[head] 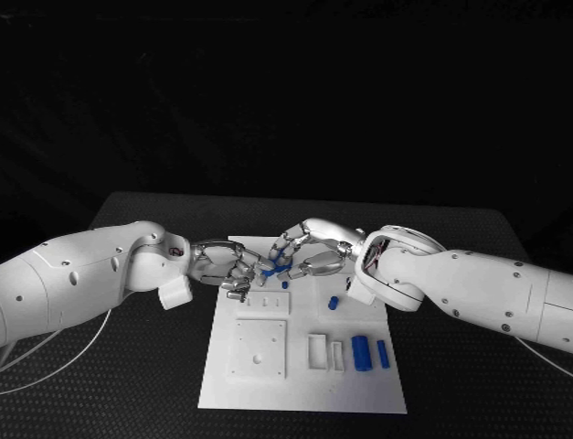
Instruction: Assemble the parts on the task board
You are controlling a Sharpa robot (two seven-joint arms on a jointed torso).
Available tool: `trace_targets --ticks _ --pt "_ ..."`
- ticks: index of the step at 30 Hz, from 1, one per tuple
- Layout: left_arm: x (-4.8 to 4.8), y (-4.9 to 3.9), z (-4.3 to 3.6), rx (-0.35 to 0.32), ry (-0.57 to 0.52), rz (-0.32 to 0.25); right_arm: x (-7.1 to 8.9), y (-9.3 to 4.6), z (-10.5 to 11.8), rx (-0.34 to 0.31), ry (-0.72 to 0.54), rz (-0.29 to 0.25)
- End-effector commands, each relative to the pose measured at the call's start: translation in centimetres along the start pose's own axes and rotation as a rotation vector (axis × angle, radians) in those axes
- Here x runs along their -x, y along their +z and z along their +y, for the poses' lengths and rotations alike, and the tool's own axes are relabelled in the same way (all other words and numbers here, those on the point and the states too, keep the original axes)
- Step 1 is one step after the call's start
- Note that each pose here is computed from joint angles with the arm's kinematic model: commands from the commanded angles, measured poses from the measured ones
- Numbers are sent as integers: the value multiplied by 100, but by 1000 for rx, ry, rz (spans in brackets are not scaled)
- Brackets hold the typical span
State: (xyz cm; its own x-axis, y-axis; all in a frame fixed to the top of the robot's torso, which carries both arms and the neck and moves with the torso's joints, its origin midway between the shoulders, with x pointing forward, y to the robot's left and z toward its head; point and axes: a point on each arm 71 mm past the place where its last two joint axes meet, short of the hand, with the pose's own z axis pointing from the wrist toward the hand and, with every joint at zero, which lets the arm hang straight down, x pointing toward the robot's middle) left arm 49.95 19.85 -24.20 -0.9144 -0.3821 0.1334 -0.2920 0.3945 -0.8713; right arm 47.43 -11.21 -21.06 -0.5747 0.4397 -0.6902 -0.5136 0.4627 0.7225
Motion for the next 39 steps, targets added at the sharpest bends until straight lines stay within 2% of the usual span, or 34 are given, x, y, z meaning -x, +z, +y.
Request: trace_targets --ticks 1,39 --pt "-15 16 -18 -10 4 8 -35 8 30 21 21 28" --pt "-18 25 -27 -14 -2 3 -91 20 41 17 25 63"
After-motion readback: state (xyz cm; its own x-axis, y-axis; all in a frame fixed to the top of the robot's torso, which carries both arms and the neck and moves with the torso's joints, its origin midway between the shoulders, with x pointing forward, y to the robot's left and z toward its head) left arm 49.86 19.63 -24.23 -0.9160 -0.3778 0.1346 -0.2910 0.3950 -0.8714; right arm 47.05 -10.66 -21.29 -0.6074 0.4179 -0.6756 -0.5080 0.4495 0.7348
